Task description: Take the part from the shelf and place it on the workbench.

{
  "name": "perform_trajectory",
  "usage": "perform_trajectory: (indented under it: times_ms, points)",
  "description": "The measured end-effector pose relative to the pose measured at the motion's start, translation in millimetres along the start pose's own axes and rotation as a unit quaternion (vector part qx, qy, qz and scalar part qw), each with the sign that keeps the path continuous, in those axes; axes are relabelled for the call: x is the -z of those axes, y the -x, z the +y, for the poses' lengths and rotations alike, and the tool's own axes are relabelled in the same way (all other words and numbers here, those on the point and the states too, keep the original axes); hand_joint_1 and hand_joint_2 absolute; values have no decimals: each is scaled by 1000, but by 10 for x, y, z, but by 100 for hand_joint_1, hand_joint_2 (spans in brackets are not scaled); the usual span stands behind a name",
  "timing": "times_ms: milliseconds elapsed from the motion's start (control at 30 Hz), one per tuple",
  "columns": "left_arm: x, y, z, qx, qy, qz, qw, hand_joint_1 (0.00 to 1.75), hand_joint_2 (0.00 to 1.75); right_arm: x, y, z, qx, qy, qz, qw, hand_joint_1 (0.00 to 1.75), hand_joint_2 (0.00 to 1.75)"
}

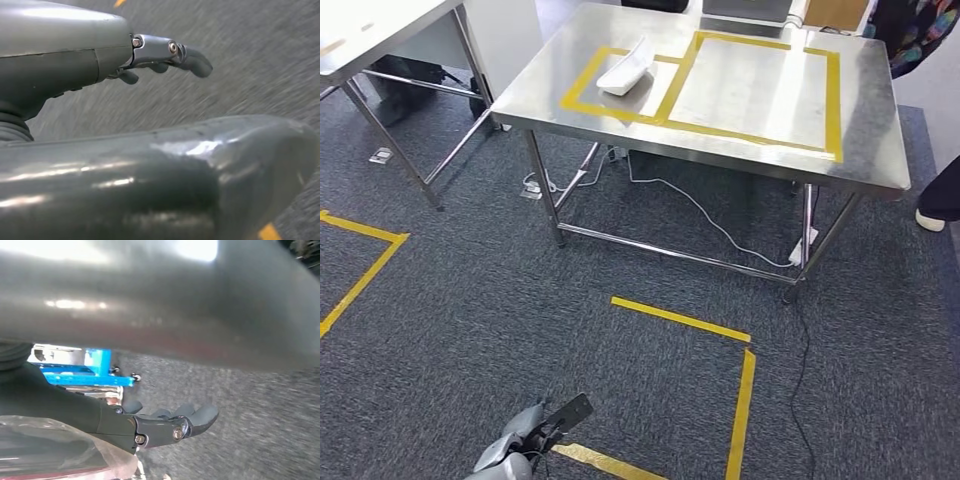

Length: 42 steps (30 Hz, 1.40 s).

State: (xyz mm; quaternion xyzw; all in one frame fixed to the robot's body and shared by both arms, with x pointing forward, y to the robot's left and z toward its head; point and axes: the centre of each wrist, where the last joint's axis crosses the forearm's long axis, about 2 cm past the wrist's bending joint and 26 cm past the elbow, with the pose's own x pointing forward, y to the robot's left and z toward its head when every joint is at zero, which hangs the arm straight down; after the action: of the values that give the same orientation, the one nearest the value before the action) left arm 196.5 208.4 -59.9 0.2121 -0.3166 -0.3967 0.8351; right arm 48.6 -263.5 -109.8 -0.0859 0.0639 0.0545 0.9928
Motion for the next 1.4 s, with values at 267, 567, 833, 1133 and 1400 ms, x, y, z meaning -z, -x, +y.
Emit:
perform_trajectory:
  times_ms: [267,567,833,1133,1400]
  points:
    - [-20,73,-49,-57,11,34,998,0,0,3,1,-12,11,0,-1,1000,0,0]
    - [-27,148,-75,-177,48,77,980,0,175,4,-14,-39,36,-1,-1,999,0,44]
    - [-70,292,-153,-218,59,119,967,0,175,10,5,-46,58,-1,3,998,0,175]
    - [-81,340,-165,-233,51,143,961,0,175,3,-28,-59,82,-1,-2,997,0,175]
    - [-112,396,-218,-224,57,140,963,0,0,3,-27,-64,92,6,-9,996,0,0]
